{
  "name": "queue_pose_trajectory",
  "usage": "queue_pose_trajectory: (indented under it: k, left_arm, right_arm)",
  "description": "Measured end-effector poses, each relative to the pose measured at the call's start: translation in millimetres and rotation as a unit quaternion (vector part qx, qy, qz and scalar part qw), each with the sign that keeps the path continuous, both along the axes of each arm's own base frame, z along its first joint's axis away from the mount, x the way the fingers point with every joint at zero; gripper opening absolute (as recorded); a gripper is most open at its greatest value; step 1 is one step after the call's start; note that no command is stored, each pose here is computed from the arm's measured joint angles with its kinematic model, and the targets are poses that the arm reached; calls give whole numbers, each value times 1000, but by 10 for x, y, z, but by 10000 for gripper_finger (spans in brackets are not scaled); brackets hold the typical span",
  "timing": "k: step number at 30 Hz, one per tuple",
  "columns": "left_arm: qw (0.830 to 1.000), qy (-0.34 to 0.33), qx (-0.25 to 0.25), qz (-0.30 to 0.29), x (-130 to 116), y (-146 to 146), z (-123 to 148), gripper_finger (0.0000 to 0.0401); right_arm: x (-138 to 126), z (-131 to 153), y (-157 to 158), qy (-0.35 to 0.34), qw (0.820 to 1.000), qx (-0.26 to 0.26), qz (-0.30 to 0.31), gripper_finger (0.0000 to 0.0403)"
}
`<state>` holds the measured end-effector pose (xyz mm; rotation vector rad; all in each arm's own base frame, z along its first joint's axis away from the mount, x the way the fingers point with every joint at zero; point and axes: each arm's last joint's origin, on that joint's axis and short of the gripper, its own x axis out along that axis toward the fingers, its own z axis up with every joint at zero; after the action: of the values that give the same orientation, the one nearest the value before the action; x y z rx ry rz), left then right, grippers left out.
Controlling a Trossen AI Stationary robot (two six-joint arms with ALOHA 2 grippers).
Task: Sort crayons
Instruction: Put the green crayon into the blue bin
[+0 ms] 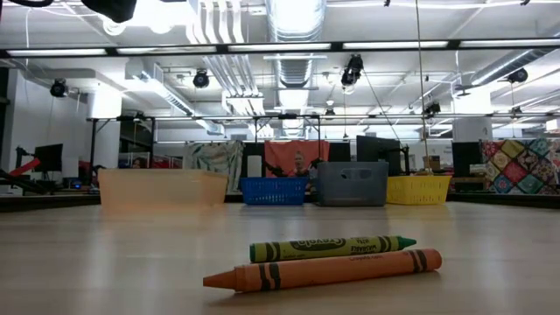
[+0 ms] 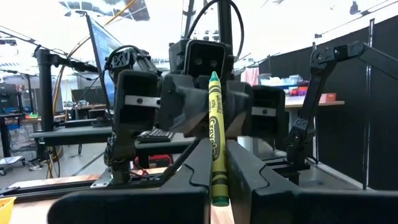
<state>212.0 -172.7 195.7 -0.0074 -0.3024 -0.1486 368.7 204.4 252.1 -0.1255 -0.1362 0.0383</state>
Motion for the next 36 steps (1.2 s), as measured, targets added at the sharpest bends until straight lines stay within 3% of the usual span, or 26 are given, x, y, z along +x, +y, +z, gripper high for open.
queue_pose_trajectory:
  k: [10, 15, 27, 36]
  left_arm:
    - [1000, -1, 0, 4, 14, -1, 13, 0]
    - [999, 4, -26, 40, 39, 4, 45, 0]
    - [998, 9, -20, 65, 56, 6, 58, 0]
    - [995, 12, -26, 91, 64, 15, 70, 47]
  right_arm:
    - [78, 24, -128, -2, 1000, 16, -15, 121]
    - [114, 25, -180, -4, 1000, 22, 14, 121]
    - [181, 33, -322, -9, 1000, 23, 7, 116]
    - [192, 33, -348, -8, 1000, 22, -2, 20]
